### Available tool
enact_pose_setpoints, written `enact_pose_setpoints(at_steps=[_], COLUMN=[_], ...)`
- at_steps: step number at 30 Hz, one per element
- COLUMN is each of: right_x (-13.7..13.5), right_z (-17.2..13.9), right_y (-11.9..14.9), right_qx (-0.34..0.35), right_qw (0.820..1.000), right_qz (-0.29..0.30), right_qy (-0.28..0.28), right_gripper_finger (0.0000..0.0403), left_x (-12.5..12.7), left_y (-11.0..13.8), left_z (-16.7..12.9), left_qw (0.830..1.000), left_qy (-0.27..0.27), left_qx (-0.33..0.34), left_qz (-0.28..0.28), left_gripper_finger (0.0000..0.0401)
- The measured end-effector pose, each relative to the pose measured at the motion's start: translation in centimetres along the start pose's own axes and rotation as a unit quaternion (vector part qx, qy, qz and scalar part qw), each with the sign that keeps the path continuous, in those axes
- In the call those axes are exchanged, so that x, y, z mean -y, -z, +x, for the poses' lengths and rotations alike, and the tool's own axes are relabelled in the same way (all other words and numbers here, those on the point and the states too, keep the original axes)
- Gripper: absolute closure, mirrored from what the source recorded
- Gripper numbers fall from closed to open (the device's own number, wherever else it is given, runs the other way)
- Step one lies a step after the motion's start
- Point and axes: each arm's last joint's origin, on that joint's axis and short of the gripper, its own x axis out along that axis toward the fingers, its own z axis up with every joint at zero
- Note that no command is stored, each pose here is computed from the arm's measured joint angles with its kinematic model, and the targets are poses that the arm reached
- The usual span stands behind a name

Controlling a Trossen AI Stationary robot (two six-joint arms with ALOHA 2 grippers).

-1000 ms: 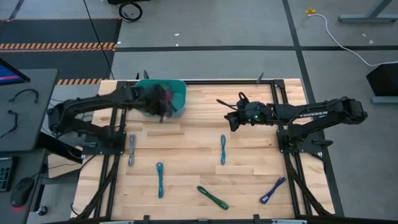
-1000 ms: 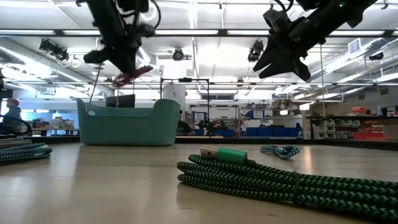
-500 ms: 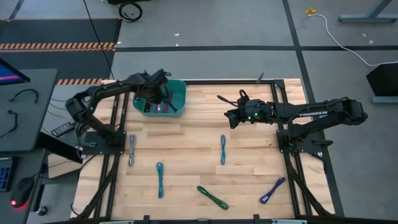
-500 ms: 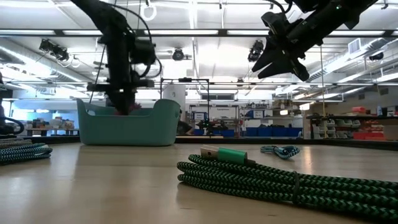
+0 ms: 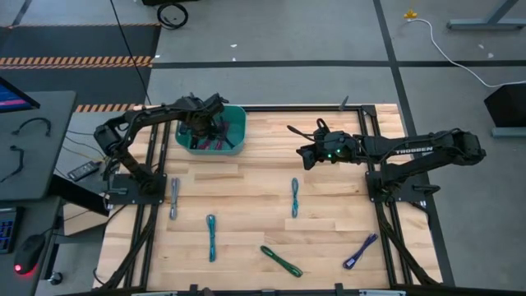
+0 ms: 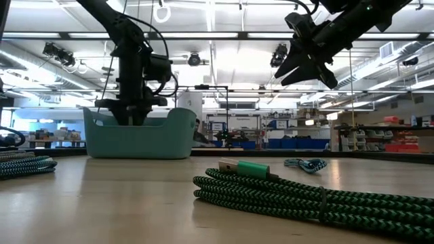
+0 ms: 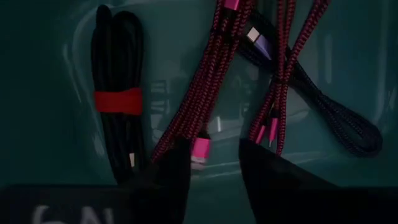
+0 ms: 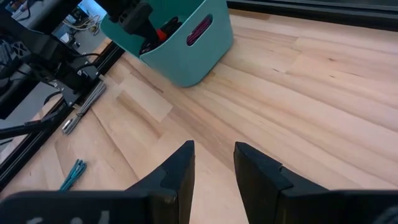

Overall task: Pick and place USB-C Cables
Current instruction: Put the pink USB charger cable into the green bin, then put the left blue USB charger cable into the green bin

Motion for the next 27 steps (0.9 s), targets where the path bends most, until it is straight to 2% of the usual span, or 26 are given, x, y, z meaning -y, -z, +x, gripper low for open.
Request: enact_pose_setpoints(at_steps=[4, 8, 15, 21, 27], right_x=[0.0, -0.1, -0.1, -0.1, 0.0], right_z=[0.0, 0.0, 0.0, 0.0, 0.0], right_y=[0.0, 0.1, 0.1, 0.1, 0.0], right_qx=[-0.004, -0.012, -0.013, -0.017, -0.013], right_qw=[1.000, 1.000, 0.999, 0.994, 0.986], right_qz=[0.000, -0.004, -0.042, -0.109, -0.164], right_qy=[-0.004, -0.012, -0.015, -0.022, -0.019], right_gripper_finger=[0.0286, 0.0286, 0.0286, 0.0286, 0.0286], left_x=[-0.4, -0.3, 1.0, 3.0, 5.1], left_y=[-0.5, -1.1, 0.2, 4.7, 12.1], left_z=[-1.1, -4.1, -10.5, -14.5, -15.7], left_qw=[1.000, 0.999, 0.989, 0.967, 0.951], left_qy=[-0.008, 0.000, 0.050, 0.104, 0.116], left_qx=[-0.015, 0.003, 0.068, 0.118, 0.147], left_qz=[0.012, 0.049, 0.118, 0.199, 0.247], left_gripper_finger=[0.0218, 0.0200, 0.0209, 0.0228, 0.0239])
